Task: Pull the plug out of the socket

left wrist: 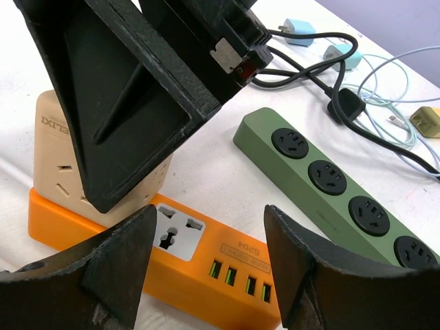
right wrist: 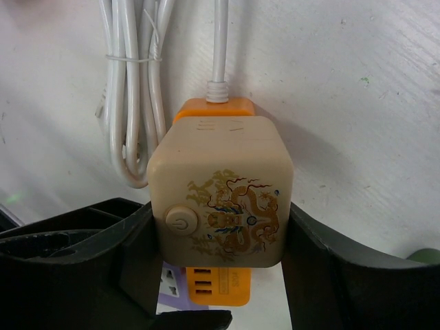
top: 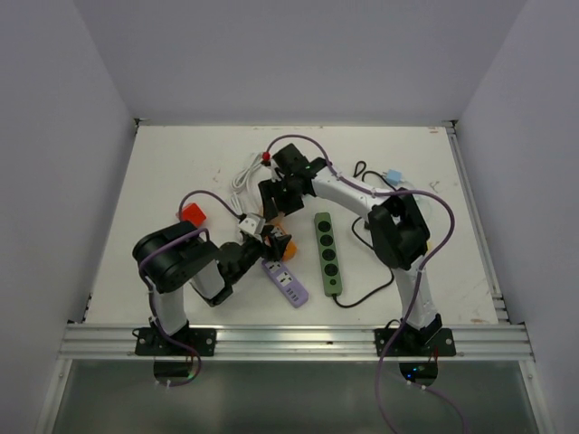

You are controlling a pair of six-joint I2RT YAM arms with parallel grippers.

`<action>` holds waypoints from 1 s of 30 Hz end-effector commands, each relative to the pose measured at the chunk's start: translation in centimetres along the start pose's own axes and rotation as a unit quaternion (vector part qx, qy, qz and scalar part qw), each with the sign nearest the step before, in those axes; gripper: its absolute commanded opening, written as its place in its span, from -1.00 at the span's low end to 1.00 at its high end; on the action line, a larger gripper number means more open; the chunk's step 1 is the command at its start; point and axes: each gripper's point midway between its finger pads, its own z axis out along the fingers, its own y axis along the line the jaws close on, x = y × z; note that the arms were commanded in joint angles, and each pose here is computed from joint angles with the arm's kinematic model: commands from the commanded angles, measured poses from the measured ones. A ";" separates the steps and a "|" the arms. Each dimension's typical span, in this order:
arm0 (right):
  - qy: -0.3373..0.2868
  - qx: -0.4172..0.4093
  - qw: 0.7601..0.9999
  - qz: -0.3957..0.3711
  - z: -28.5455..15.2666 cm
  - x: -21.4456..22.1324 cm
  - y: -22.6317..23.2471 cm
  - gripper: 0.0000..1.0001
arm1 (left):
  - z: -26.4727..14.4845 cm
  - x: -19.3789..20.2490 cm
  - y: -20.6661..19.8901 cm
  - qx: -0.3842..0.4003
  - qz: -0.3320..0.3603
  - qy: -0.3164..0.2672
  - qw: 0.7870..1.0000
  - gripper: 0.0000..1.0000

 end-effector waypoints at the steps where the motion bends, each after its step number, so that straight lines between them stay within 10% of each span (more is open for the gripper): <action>1: 0.008 -0.062 0.998 0.022 -0.2 0.1 2.8 -1.00 | -4.4 8.3 4.4 -0.085 -0.017 0.128 0.988 0.40; 16: 0.013 0.191 0.976 -0.106 0.8 0.9 1.1 -1.00 | -4.5 9.4 4.6 -0.093 -0.038 0.136 0.986 0.35; 30: -0.004 -0.079 0.997 0.026 -2.2 -0.9 4.9 -1.00 | -5.9 12.2 5.6 -0.116 -0.039 0.182 0.976 0.33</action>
